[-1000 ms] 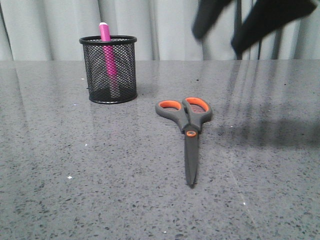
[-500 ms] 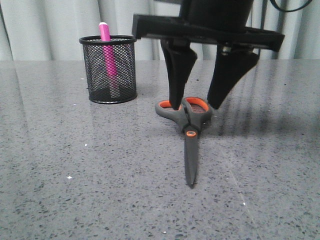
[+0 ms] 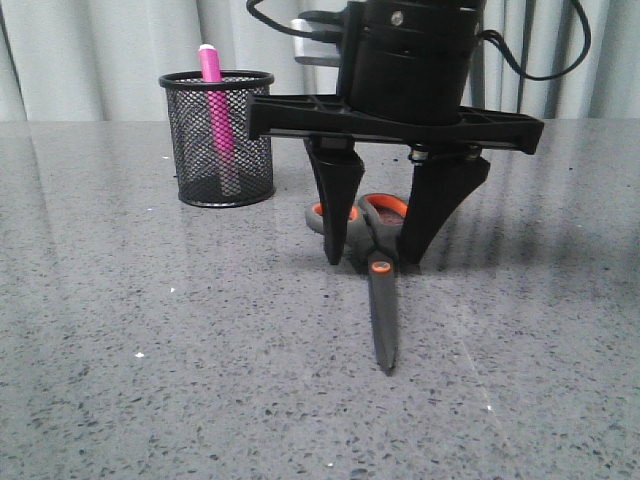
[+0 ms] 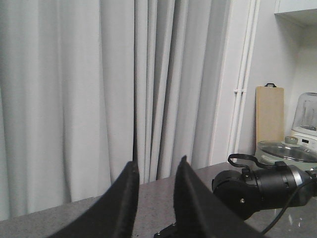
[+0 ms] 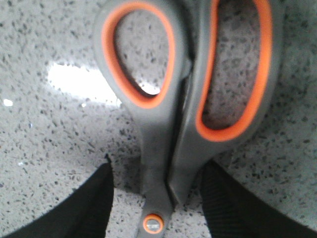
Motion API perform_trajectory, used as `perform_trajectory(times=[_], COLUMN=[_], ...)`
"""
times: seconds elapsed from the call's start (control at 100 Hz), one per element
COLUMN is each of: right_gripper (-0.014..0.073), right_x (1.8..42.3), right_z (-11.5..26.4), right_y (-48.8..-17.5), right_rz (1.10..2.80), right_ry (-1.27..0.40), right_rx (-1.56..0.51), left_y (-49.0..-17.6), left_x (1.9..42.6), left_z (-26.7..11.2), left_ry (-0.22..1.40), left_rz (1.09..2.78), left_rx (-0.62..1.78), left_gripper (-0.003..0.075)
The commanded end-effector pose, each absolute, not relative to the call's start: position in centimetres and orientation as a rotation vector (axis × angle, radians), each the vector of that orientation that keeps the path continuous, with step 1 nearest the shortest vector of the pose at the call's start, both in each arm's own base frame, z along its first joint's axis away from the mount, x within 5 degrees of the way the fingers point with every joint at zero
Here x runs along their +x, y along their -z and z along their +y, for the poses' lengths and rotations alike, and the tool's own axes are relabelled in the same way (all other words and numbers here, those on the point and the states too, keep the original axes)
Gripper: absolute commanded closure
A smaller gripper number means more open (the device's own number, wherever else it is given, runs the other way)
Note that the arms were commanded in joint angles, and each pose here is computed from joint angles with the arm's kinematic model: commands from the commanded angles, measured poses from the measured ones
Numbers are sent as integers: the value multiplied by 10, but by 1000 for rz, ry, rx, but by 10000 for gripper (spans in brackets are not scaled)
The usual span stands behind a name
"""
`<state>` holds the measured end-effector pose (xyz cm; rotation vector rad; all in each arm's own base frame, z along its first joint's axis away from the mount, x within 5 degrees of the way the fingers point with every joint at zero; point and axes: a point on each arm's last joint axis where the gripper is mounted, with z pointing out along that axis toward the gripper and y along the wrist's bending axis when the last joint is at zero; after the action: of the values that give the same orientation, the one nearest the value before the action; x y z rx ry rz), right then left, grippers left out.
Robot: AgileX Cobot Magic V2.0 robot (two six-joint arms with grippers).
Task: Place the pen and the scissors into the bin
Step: 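Move the right gripper down over the scissors' orange handles, then close the right gripper on the scissors near the pivot and lift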
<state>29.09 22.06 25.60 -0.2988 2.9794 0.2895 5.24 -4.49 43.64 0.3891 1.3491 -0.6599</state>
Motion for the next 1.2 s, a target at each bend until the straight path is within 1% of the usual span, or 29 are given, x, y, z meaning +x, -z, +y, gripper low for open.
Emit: perform_trajectory(times=[0.0,0.06,0.41,0.46,0.55,0.63,0.81,0.93,0.98,1.07,1.19], right_gripper=[232,232,246,279,379,447,550,645,662,662,662], right_x=[296,299,306,307,307,308,309,310,310,312,314], right_z=[221,220,224,224,225,225,224,222,221,220,219], right_y=[-272,-269,-243,-239,-234,-230,-229,-232,-236,-245,-267], right_rz=[2884,2888,2955,2970,2990,2999,2992,2977,2960,2935,2862], right_ry=[-329,-304,-233,-218,-194,-176,-150,-128,-125,-107,-124], right_rx=[-263,-239,-251,-254,-262,-266,-278,-290,-294,-305,-308], left_y=[-446,-446,-445,-445,-445,-445,-445,-445,-445,-445,-445], left_x=[52,51,51,51,51,51,51,51,51,51,51], left_z=[-44,-44,-45,-45,-45,-45,-45,-45,-45,-45,-45], left_ry=[699,700,712,712,712,712,712,712,712,712,712], left_rz=[1304,1308,1318,1318,1318,1318,1318,1318,1318,1318,1318], left_rx=[351,353,353,353,353,353,353,353,353,353,353], left_gripper=[567,567,567,567,567,567,567,567,567,567,567])
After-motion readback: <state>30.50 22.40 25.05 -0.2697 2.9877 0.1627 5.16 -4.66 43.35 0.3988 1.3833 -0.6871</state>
